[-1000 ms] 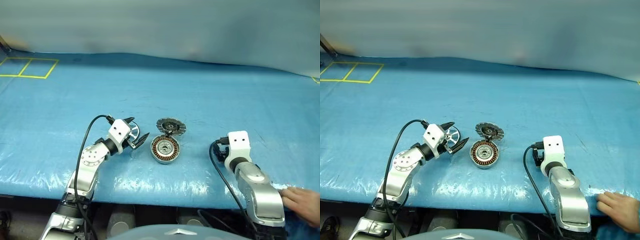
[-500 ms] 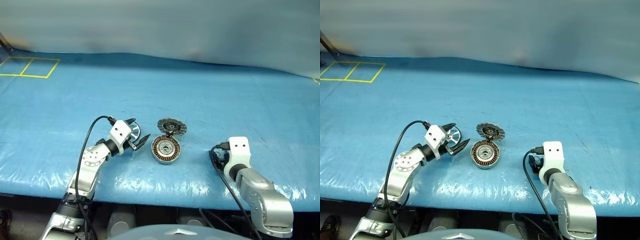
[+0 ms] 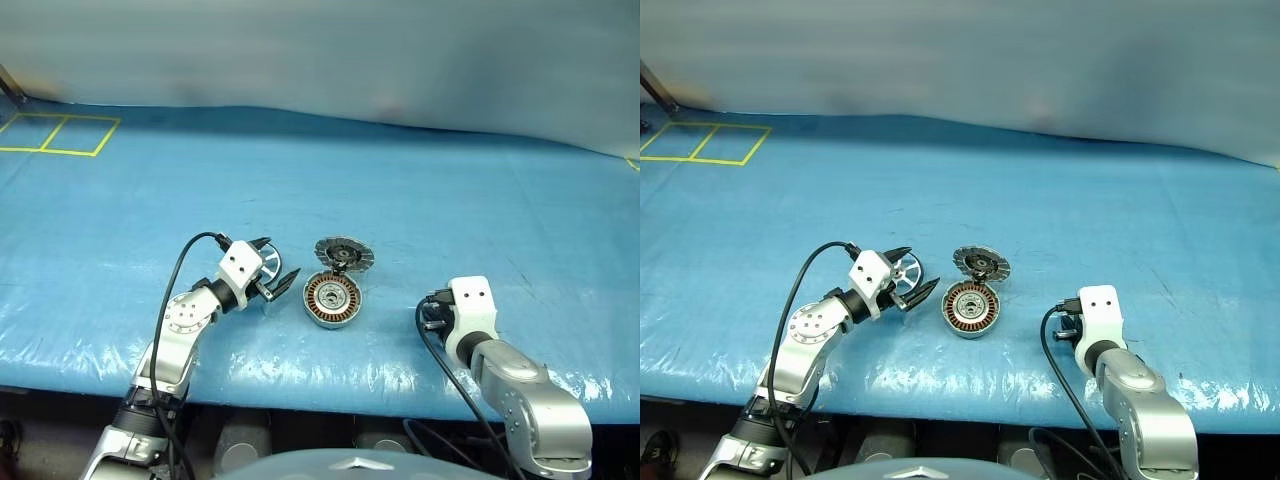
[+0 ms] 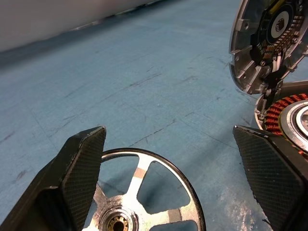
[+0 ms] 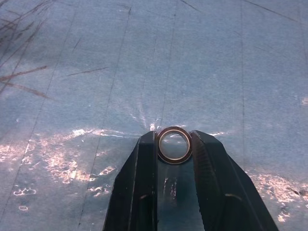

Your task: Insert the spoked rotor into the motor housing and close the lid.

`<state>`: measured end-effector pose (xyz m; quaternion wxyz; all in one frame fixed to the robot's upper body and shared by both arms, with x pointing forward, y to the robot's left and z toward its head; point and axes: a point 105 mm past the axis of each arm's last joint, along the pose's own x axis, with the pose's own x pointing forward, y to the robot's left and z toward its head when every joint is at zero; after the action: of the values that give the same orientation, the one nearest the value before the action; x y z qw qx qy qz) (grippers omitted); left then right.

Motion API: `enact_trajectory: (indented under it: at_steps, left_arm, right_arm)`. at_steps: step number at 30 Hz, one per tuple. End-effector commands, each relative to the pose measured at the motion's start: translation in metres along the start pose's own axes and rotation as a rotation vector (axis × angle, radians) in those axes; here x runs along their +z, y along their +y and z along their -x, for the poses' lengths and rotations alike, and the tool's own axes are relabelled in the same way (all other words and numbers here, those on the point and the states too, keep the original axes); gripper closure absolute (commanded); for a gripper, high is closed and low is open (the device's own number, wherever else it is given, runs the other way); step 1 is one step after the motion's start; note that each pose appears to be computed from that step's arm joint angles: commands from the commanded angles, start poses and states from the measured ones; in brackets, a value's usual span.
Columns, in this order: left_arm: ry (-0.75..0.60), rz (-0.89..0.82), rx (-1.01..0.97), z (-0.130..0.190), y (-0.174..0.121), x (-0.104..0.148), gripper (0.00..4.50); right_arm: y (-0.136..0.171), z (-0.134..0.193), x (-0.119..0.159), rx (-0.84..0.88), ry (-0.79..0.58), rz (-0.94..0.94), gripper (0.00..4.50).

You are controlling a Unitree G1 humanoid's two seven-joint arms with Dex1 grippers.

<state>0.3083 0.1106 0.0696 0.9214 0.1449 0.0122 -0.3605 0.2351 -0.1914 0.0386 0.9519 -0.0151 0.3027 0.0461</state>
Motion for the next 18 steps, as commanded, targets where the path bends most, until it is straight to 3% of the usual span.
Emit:
enact_trajectory:
  at_steps: [1,5,15,18]
  left_arm:
    - [-0.026,-0.020,0.006,-0.001,0.002,0.006,0.00]
    - [-0.027,-0.021,0.008,-0.001,0.003,0.007,0.00]
    - [-0.025,-0.020,-0.027,0.007,0.002,0.008,0.00]
    - [-0.023,-0.020,-0.026,0.007,0.002,0.008,0.00]
  right_arm:
    - [0.038,0.007,0.022,0.234,-0.125,0.002,3.84]
    - [0.067,0.023,0.052,0.430,-0.302,0.105,3.84]
    - [0.110,0.039,0.053,0.811,-0.282,0.262,3.84]
    - [0.122,0.029,0.053,0.841,-0.279,0.272,3.84]
